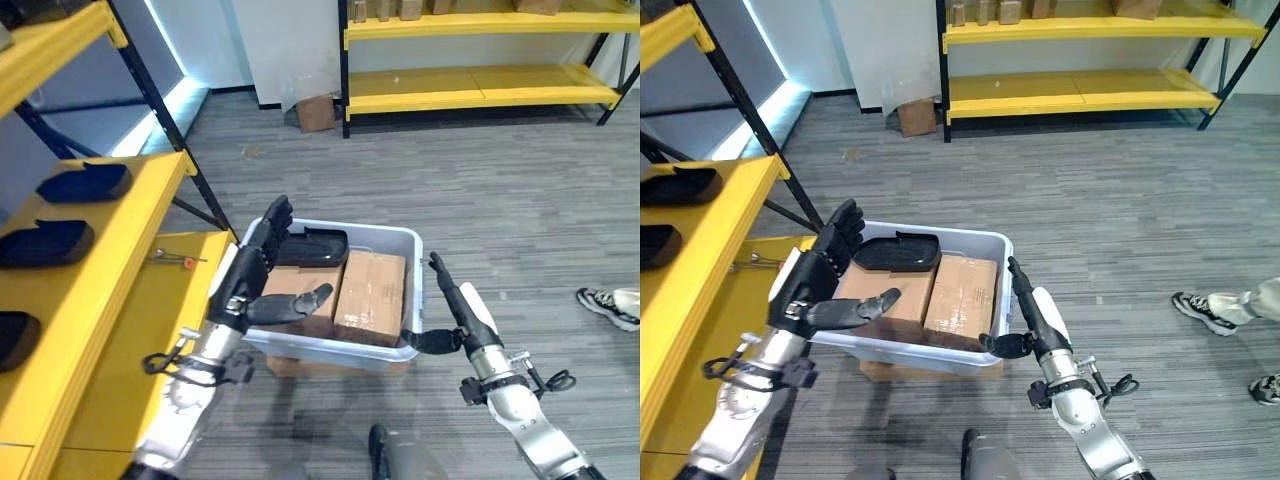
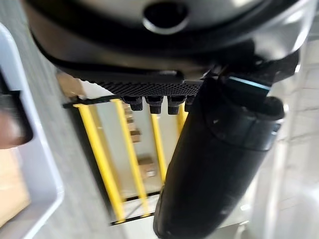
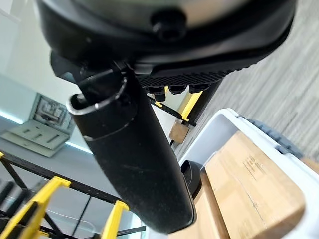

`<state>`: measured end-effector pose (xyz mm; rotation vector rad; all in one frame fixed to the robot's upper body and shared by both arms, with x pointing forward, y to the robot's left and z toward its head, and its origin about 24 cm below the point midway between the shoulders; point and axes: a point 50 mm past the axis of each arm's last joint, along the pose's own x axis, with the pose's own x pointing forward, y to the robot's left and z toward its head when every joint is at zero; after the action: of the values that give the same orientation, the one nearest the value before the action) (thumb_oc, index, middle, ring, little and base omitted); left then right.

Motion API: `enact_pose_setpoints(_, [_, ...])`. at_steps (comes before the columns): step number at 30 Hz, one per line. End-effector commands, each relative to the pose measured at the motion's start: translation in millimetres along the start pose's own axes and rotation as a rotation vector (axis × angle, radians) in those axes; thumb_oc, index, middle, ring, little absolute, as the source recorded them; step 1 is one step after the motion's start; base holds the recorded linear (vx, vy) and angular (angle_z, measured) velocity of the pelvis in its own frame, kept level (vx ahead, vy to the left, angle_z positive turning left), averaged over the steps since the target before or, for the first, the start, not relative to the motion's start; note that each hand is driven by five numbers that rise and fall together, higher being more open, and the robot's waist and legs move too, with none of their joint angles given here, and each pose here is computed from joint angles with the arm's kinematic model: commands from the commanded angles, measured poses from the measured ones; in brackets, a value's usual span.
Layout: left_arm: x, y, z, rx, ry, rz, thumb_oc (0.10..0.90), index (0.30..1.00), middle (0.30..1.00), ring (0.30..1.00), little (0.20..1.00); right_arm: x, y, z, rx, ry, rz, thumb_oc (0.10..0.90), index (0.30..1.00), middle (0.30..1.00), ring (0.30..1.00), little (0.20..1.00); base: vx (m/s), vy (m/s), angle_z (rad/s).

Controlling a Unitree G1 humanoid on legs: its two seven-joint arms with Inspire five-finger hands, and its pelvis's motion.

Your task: Move parts from the plastic box to the shelf.

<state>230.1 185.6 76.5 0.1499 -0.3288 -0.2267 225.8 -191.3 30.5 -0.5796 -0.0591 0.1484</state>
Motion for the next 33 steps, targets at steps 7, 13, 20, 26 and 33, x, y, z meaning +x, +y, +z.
enact_pose_setpoints(7, [20,23,5,0.486,-0.133,0.278,0.900,1.000,1.000,1.000,1.000,6,-8,41,-0.040,-0.248,0.110,0.900,1.000,1.000,1.000,1.000,0.27,0.420,-0.81])
enact_pose_setpoints(13, [68,41,4,0.776,-0.127,0.411,0.900,1.000,1.000,1.000,1.000,31,-6,68,-0.118,-0.352,0.122,0.900,1.000,1.000,1.000,1.000,-0.09,0.240,-0.12])
enact_pose_setpoints(20, [88,72,1,0.921,-0.045,0.517,0.900,1.000,1.000,1.000,1.000,42,-11,80,-0.164,-0.392,0.120,0.900,1.000,1.000,1.000,1.000,-0.08,0.071,-0.06])
enact_pose_setpoints(26, [91,84,-7,1.135,0.012,0.530,0.900,1.000,1.000,1.000,1.000,49,-16,87,-0.198,-0.419,0.107,0.900,1.000,1.000,1.000,1.000,-0.05,0.060,-0.06])
enact_pose_setpoints(33, [107,83,-8,1.295,0.030,0.510,0.900,1.000,1.000,1.000,1.000,61,-22,101,-0.210,-0.465,0.070,0.900,1.000,1.000,1.000,1.000,-0.05,0.058,-0.04])
